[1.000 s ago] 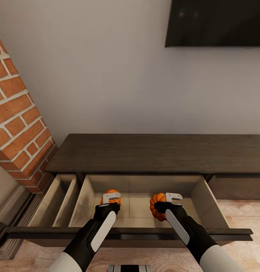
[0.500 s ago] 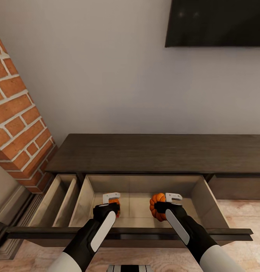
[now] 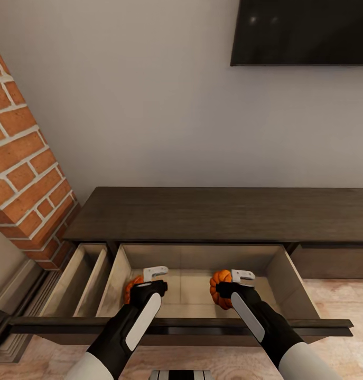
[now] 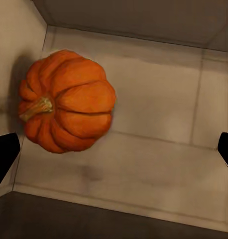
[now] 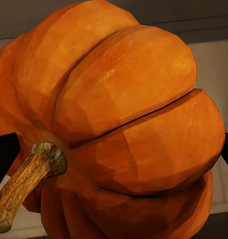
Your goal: Place each of the two pumpkins and all three candles from the living room inside a cabinet in the living room (use any cabinet), then make sure every cabinet is closed, and position the cauldron so it is next to a table in the living room.
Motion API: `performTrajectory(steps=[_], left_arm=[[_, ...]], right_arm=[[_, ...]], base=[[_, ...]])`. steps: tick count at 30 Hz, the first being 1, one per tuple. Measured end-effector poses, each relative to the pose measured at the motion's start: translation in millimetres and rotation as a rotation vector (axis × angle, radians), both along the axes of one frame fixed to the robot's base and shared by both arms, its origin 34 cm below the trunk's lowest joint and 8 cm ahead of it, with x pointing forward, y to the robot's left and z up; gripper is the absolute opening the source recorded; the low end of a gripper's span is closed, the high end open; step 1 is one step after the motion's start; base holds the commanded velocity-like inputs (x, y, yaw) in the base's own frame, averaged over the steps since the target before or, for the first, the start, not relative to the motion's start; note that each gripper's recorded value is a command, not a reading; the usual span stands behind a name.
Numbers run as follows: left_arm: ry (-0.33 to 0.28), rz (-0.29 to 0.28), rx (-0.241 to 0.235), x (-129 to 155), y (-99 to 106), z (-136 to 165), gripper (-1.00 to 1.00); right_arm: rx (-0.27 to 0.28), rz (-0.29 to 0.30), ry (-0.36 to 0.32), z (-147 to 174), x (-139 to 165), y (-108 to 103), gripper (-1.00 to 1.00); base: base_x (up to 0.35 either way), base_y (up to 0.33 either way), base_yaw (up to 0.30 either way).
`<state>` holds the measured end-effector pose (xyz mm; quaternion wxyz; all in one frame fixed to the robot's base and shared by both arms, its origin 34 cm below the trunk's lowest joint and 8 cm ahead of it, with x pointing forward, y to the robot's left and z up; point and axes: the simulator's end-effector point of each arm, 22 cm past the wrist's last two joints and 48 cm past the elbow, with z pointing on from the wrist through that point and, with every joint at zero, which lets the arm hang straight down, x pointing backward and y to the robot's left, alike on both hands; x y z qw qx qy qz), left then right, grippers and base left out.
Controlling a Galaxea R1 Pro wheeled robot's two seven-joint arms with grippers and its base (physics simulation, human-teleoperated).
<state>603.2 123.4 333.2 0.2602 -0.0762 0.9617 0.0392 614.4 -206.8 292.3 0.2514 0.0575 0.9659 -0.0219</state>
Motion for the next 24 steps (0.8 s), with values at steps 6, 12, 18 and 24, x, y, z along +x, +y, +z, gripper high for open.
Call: performTrajectory(steps=[6, 12, 18, 24], left_arm=[[0.0, 0.005, -0.015, 0, -2, 1, 1.0], [0.001, 0.005, -0.017, 0, -3, 1, 1.0], [-0.007, 0.004, -0.022, 2, -4, 4, 1.0], [-0.012, 0.003, -0.025, 3, -4, 7, 1.0]], right_arm=[[-0.055, -0.025, 0.017, -3, -5, -14, -1.0], [-0.083, -0.051, 0.02, -3, -6, -22, -1.0], [-0.085, -0.053, 0.02, -3, -7, -22, -1.0], [-0.073, -0.053, 0.025, -4, -7, -20, -1.0]], base=[[0.0, 0.0, 0.0], [0.0, 0.0, 0.0], [0.0, 0.0, 0.0], [0.0, 0.0, 0.0]])
